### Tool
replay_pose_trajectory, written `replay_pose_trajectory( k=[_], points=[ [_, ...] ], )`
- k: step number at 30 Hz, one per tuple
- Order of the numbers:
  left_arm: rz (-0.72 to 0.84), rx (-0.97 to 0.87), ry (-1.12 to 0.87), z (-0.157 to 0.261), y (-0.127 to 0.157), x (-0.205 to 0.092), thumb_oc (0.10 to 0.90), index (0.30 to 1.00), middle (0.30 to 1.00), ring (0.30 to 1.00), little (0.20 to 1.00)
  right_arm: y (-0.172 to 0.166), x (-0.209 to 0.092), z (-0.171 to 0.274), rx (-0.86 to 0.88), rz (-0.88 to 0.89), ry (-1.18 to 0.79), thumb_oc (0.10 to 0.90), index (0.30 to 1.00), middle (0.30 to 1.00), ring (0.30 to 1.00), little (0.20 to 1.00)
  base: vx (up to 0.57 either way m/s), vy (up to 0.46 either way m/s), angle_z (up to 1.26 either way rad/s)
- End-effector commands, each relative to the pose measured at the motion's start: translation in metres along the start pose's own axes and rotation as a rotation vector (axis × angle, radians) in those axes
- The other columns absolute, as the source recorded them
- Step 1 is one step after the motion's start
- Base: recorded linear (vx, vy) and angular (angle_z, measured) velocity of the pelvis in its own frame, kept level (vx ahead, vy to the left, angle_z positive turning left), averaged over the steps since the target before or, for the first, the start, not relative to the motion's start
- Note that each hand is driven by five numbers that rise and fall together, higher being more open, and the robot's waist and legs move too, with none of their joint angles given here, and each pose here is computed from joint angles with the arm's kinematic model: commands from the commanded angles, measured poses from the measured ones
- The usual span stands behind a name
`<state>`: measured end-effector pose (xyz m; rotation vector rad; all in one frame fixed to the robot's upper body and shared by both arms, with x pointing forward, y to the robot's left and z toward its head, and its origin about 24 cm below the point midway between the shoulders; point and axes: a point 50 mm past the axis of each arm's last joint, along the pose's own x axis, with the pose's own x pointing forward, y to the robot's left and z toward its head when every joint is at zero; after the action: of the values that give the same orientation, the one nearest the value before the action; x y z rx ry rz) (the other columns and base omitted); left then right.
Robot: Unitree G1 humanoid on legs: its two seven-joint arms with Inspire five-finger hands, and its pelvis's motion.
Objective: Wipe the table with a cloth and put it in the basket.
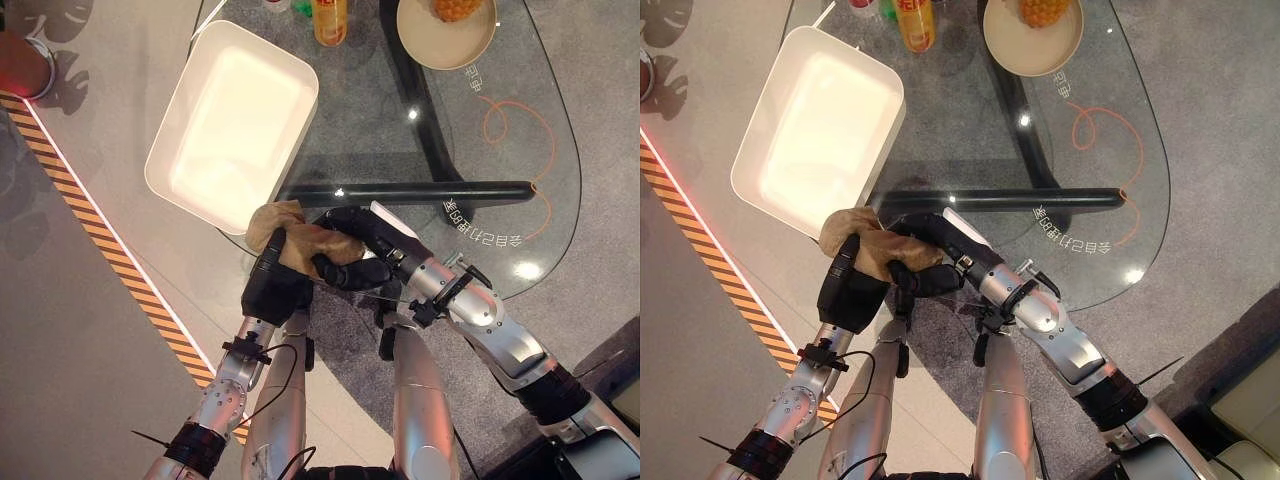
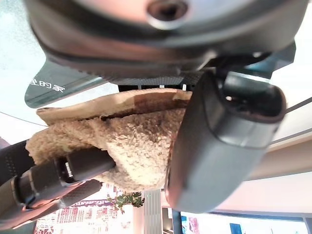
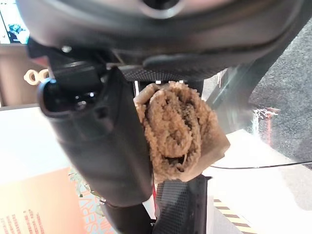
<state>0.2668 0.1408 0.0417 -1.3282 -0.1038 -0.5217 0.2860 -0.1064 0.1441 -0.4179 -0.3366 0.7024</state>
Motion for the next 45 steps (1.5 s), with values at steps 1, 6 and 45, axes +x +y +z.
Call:
replay_pose_trajectory(
  k=[1, 6, 45],
  points=[
    [-0.405, -0.119, -0.010, -0.014, -0.063, 0.029, 0.100, 0.300, 0.300, 0.300, 0.200, 0.020, 0.003, 0.034, 0.029, 0.056, -0.203, 0.100, 0.300, 0.300, 0.300, 0.200, 0.00, 0.000, 0.00],
    [-0.398, -0.122, -0.016, -0.013, -0.062, 0.027, 0.100, 0.300, 0.300, 0.300, 0.200, 0.011, -0.001, 0.034, 0.035, -0.035, -0.214, 0.100, 0.300, 0.300, 0.300, 0.200, 0.00, 0.000, 0.00],
    [-0.335, -0.002, -0.136, 0.005, -0.052, 0.013, 0.100, 0.300, 0.300, 0.300, 0.200, -0.037, -0.049, 0.048, -0.050, -0.567, -0.352, 0.800, 0.900, 0.900, 0.900, 0.900, 0.00, 0.001, -0.01]
  ],
)
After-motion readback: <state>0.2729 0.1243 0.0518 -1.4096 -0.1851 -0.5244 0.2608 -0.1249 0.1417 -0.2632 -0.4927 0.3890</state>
